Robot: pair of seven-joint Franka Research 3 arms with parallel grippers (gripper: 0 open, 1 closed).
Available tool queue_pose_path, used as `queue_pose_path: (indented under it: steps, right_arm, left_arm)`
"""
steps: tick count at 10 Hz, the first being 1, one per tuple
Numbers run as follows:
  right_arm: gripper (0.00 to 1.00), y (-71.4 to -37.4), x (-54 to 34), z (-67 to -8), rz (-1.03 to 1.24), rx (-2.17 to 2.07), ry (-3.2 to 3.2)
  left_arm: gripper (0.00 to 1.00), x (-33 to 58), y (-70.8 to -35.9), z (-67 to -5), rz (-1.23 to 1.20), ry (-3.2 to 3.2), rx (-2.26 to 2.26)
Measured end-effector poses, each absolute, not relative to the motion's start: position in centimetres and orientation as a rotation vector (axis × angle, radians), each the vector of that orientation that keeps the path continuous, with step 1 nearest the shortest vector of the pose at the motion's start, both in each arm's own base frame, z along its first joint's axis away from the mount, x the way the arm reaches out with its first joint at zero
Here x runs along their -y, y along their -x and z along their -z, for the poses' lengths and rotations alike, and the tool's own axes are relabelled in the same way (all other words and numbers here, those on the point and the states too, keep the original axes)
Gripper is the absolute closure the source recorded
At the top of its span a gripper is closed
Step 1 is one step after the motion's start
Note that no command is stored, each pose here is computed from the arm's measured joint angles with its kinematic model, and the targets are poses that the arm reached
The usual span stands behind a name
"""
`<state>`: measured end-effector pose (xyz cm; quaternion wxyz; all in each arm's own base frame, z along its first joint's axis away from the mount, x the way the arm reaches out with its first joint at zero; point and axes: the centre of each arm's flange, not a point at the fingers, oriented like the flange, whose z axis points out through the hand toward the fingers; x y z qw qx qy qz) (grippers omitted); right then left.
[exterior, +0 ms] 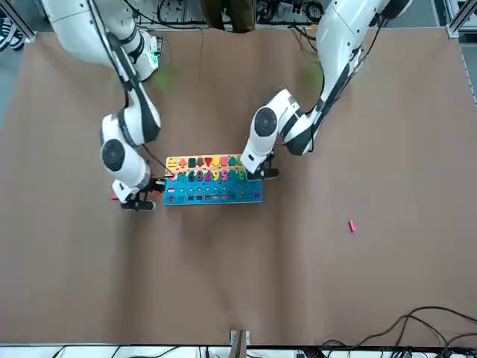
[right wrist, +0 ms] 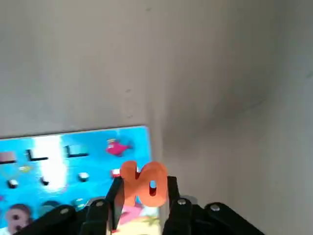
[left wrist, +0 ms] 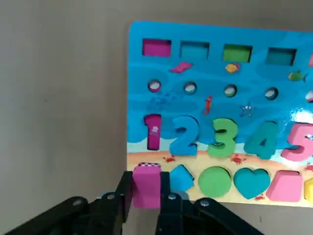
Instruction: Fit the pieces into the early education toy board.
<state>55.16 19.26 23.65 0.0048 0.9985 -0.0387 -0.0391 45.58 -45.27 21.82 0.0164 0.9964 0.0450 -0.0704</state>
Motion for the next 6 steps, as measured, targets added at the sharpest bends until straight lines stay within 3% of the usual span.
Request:
queue_pose_path:
  steps: [6]
  right_arm:
    - [0.60, -53.1, -23.3, -21.5, 0.024, 0.187, -3.152]
  left_arm:
    - [0.74, 45.4, -44.9, -19.3, 0.261, -3.096, -0.139]
